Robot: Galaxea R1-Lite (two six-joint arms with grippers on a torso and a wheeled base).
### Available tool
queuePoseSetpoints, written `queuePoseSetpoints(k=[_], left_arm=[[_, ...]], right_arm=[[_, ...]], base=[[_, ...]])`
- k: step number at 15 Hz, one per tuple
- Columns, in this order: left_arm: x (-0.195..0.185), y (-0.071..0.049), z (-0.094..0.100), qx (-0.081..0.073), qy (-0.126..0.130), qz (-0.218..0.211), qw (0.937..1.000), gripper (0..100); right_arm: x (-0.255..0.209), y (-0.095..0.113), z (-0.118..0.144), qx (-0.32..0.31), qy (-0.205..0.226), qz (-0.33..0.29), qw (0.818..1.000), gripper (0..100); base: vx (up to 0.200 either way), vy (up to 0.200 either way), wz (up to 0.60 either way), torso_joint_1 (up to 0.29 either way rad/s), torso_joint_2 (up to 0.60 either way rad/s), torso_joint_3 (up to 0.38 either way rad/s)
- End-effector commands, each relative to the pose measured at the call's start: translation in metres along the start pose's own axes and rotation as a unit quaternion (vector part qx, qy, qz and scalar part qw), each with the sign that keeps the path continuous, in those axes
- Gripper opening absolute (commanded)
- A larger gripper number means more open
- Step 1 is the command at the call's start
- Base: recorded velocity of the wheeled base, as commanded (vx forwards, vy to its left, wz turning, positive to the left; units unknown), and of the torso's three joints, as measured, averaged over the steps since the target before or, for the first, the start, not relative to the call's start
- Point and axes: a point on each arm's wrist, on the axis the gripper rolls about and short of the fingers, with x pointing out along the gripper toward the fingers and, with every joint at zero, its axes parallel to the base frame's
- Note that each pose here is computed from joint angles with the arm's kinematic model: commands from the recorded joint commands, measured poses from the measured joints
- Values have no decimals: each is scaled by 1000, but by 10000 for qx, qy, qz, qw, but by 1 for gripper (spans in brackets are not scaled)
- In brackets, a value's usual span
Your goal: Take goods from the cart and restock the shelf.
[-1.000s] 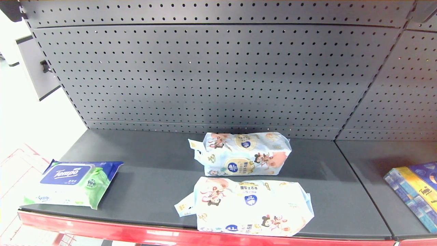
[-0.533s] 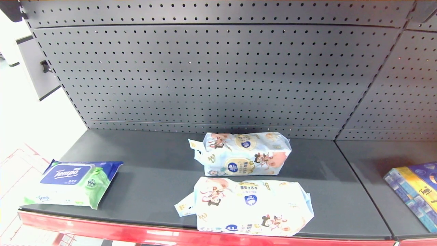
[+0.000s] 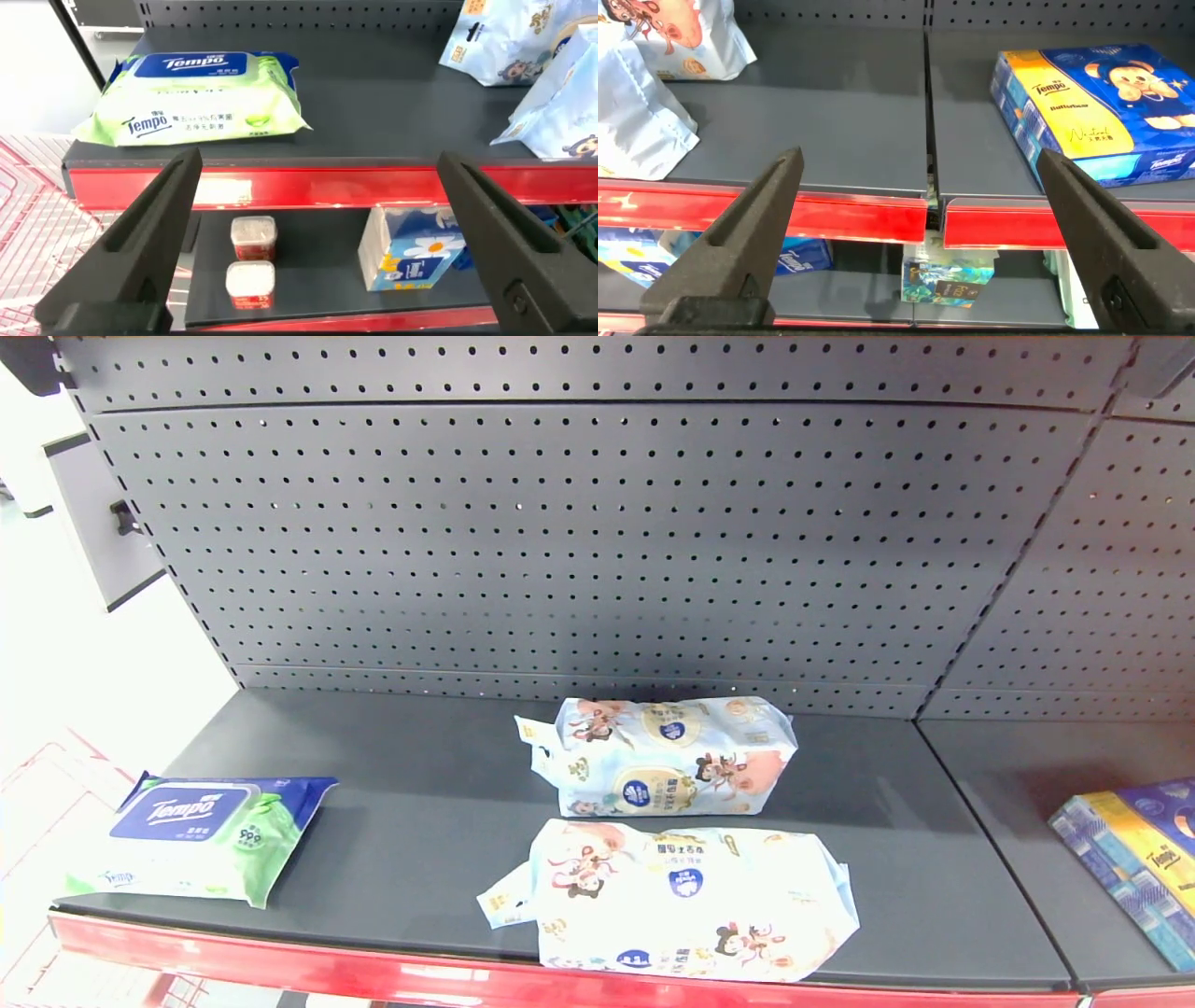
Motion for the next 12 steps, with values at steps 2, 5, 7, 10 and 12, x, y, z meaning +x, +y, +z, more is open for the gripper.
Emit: queuePoseSetpoints(k=[2,5,7,10,12], left_arm=[[0,0,0,2,2,10,10000,100],[0,0,0,18,2,18,10000,100],[0,0,0,25,1,26,10000,100],[0,0,0,25,2,18,10000,100],[0,0,0,25,2,18,10000,100]], right_arm=[[0,0,0,-1,-2,1,10000,100],[0,0,0,-1,-2,1,10000,100],[0,0,0,-9,-2,1,10000,100],[0,0,0,-17,5,1,10000,100],[0,0,0,-1,-2,-15,10000,100]], base=[[0,0,0,0,0,0],[0,0,0,0,0,0],[0,0,0,0,0,0],[0,0,0,0,0,0],[0,0,0,0,0,0]])
